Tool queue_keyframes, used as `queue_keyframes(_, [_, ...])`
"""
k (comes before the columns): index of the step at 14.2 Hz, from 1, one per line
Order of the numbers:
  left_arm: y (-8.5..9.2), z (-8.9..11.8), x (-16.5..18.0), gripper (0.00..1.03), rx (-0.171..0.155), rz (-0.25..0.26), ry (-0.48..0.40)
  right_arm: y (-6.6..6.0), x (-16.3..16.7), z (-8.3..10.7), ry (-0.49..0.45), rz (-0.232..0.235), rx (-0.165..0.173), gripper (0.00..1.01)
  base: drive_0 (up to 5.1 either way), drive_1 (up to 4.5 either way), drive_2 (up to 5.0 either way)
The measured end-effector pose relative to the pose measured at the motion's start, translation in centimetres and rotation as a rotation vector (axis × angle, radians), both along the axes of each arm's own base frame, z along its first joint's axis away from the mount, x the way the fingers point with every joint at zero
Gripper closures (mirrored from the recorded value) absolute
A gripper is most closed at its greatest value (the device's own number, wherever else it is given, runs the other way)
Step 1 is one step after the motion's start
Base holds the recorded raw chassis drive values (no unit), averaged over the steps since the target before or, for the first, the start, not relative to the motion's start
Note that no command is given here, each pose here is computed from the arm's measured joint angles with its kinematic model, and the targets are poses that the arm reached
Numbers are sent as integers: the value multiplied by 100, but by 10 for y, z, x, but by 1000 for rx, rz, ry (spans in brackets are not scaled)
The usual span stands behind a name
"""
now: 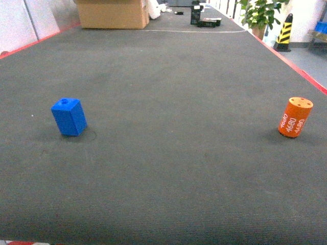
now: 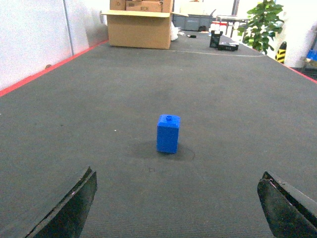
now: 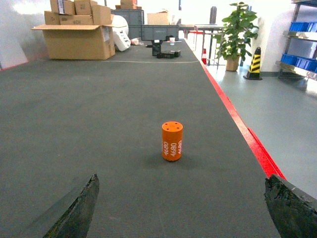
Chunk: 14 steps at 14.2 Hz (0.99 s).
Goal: Sort blue parts and orange caps into right shelf containers
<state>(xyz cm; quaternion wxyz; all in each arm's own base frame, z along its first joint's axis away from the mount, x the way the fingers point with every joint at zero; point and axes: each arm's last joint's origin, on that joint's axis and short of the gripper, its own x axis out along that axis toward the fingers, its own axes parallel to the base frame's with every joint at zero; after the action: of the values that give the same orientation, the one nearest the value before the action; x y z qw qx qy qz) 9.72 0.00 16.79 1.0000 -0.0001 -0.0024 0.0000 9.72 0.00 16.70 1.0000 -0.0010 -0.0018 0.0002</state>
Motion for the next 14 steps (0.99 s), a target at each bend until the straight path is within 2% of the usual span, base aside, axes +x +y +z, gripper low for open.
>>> queue_keyframes(14, [0, 0, 0, 5, 0, 0, 0, 0, 0, 0, 0, 0, 0, 3, 0, 0, 0])
